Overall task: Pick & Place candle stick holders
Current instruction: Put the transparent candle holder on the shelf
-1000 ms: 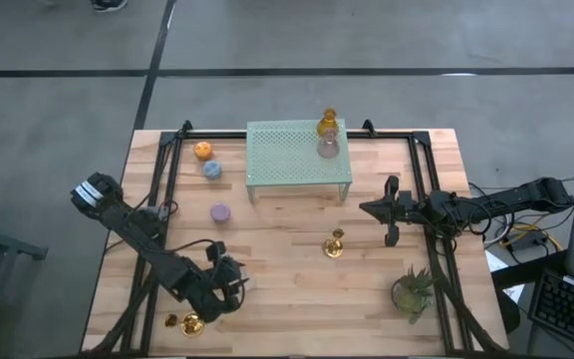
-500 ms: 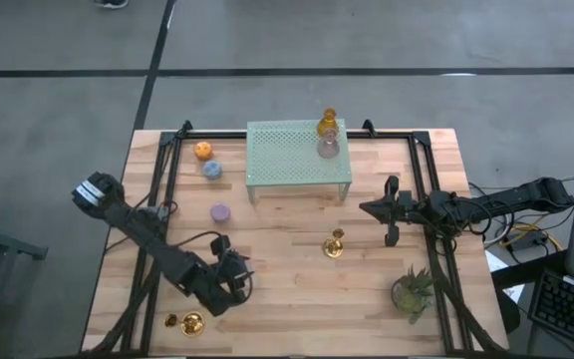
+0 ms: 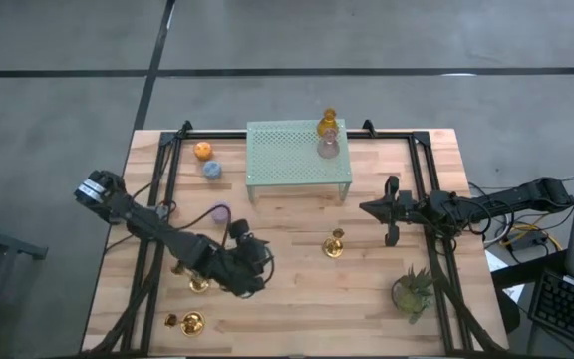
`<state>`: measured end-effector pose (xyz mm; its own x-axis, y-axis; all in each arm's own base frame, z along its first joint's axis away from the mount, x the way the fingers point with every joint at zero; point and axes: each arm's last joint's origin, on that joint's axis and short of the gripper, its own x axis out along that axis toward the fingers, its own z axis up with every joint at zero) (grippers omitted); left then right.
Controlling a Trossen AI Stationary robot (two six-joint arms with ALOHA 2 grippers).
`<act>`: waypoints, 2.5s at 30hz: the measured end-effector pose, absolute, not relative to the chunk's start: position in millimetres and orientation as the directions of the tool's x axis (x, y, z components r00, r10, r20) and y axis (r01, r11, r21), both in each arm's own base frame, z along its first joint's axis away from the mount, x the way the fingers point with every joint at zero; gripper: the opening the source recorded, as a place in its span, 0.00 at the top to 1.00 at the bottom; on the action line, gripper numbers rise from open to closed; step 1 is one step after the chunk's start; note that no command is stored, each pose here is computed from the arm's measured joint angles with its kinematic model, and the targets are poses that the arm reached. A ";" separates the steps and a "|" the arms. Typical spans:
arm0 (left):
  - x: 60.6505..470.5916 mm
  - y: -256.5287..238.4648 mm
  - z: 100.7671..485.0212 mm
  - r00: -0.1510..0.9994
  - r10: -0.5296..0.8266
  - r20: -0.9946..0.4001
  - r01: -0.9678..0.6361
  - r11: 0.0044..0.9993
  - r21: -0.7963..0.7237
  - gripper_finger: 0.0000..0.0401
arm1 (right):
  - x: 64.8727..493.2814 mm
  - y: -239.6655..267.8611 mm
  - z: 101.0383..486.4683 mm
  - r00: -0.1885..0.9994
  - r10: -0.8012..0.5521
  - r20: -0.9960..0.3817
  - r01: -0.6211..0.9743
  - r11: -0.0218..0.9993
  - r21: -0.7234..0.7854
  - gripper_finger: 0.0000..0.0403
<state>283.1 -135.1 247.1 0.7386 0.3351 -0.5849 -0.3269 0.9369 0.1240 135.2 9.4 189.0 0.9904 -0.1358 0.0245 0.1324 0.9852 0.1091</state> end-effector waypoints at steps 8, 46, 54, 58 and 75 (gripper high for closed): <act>302.6 -104.2 276.6 0.733 0.386 -0.560 -0.343 0.921 0.185 0.53 | 135.2 9.3 189.0 0.990 -0.136 0.024 0.133 0.985 0.110 0.98; 317.4 107.5 336.3 0.666 0.505 -0.549 -0.598 0.801 0.011 0.53 | 135.2 9.3 189.0 0.990 -0.137 0.024 0.133 0.985 0.108 0.98; 326.1 110.1 331.8 0.689 0.494 -0.530 -0.583 0.812 0.000 0.53 | 135.2 9.3 188.9 0.990 -0.137 0.023 0.133 0.985 0.109 0.98; 329.6 110.9 327.7 0.685 0.492 -0.537 -0.569 0.822 0.027 0.53 | 135.2 9.3 189.0 0.990 -0.137 0.024 0.134 0.985 0.109 0.98; 335.7 109.6 325.9 0.721 0.454 -0.524 -0.517 0.855 0.030 0.43 | 135.2 9.3 188.9 0.990 -0.138 0.023 0.134 0.985 0.108 0.98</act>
<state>335.7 109.6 325.9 0.7207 0.4544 -0.5236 -0.5175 0.8552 0.0300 135.2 9.3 188.9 0.9902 -0.1375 0.0234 0.1342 0.9850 0.1081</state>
